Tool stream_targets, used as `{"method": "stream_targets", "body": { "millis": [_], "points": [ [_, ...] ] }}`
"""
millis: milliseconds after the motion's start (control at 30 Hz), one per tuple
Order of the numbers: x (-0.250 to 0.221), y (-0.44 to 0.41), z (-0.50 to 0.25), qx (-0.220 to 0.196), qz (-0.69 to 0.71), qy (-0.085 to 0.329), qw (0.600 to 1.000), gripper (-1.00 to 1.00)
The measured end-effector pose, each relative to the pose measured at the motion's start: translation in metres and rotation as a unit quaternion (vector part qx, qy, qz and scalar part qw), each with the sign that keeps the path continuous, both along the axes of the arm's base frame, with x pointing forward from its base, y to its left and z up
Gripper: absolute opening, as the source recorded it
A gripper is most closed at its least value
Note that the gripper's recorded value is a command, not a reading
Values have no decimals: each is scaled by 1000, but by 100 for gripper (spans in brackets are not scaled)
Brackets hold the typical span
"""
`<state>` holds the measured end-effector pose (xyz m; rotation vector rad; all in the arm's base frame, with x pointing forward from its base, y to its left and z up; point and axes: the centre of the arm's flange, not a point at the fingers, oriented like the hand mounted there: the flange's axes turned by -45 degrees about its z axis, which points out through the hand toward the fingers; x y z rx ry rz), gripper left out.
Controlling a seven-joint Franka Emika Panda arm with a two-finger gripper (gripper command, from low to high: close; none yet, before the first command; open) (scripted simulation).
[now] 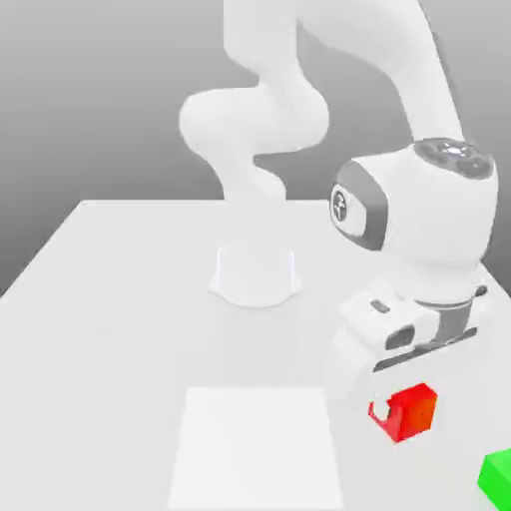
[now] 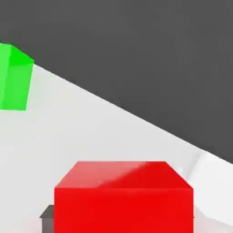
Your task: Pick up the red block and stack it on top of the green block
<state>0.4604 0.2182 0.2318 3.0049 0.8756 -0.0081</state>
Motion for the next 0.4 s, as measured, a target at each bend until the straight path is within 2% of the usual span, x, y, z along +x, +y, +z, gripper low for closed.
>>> {"method": "stream_targets", "body": {
  "millis": [133,267,300,400],
  "points": [
    [10,67,12,5,60,0,998,-100],
    [12,83,-35,7,74,0,997,-100],
    [12,84,-45,7,75,0,997,100],
    [12,84,-45,7,75,0,997,100]
  ]
}}
